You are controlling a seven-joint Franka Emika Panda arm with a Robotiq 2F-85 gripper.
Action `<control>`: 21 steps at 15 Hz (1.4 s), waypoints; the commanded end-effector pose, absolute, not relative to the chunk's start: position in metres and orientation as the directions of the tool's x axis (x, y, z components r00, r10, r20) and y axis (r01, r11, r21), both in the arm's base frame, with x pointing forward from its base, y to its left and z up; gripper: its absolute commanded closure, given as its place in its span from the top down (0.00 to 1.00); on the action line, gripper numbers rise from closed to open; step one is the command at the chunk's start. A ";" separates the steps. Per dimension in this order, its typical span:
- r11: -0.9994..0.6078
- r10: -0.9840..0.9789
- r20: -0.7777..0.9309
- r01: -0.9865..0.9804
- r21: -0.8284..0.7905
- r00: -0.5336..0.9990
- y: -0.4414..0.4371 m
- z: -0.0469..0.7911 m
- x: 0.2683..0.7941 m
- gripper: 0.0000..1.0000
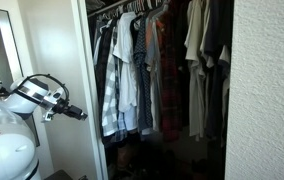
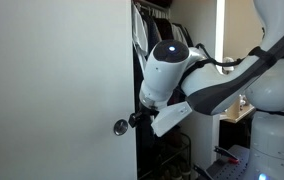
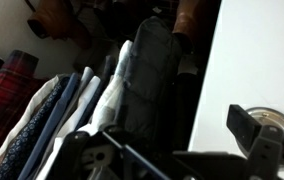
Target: Slide the closet door slightly to the right
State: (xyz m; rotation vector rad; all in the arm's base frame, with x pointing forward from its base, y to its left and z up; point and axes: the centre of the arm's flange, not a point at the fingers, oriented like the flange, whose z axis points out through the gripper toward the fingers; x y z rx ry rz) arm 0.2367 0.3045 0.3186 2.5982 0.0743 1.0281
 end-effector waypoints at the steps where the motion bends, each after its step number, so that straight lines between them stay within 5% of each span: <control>1: -0.947 0.165 0.668 -0.073 0.313 0.726 0.277 0.307 0.238 1.00; 21: -0.952 0.177 0.656 -0.041 0.303 0.734 0.272 0.270 0.272 1.00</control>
